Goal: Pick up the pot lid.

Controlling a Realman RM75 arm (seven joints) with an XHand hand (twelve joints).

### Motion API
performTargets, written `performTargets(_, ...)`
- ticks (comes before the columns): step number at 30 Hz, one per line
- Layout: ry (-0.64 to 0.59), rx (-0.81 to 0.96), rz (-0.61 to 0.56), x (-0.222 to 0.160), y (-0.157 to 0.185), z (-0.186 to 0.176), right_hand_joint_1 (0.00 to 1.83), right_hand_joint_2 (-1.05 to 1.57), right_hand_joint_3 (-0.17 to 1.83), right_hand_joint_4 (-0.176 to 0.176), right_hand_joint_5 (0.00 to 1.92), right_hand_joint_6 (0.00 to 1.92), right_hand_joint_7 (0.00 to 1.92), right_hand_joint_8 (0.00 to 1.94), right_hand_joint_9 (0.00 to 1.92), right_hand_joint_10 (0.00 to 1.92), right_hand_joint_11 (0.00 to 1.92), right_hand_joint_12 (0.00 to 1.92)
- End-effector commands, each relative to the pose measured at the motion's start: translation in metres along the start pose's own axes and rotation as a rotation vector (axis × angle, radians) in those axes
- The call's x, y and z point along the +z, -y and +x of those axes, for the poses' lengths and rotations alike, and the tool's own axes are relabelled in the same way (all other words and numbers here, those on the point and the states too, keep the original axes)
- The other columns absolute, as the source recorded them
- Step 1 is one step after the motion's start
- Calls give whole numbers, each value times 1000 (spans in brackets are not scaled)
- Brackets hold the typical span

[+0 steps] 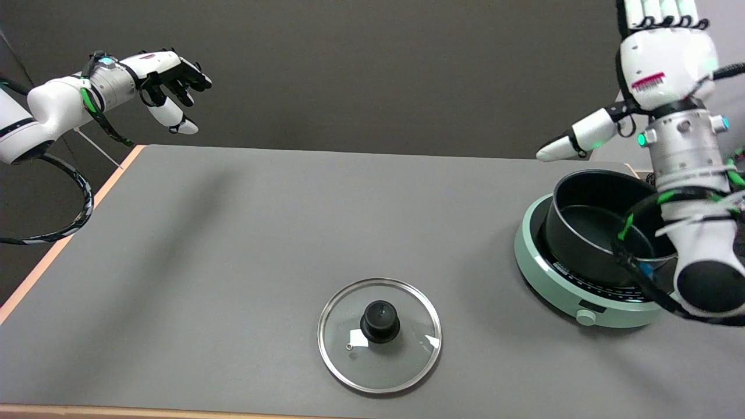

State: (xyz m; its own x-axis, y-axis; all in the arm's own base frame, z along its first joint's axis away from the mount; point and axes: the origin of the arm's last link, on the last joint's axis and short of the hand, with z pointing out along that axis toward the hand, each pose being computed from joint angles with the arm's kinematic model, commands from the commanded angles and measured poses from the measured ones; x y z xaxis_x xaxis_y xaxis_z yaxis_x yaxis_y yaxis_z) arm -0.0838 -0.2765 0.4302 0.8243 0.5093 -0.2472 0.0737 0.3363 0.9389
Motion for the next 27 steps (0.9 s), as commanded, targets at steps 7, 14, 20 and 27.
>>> performTargets(7,228,328,219,72,32,7,911,-374,321,-52,0,0,0,0,0,0,0,0)
performTargets(14,286,326,363,80,56,2,916,-408,358,-36,0,0,0,0,0,0,0,0)
performTargets(20,287,326,424,83,66,9,921,-456,429,-21,0,0,0,0,0,0,0,0)
performTargets(27,308,333,519,71,85,14,941,-505,514,-5,0,0,0,0,0,0,0,0)
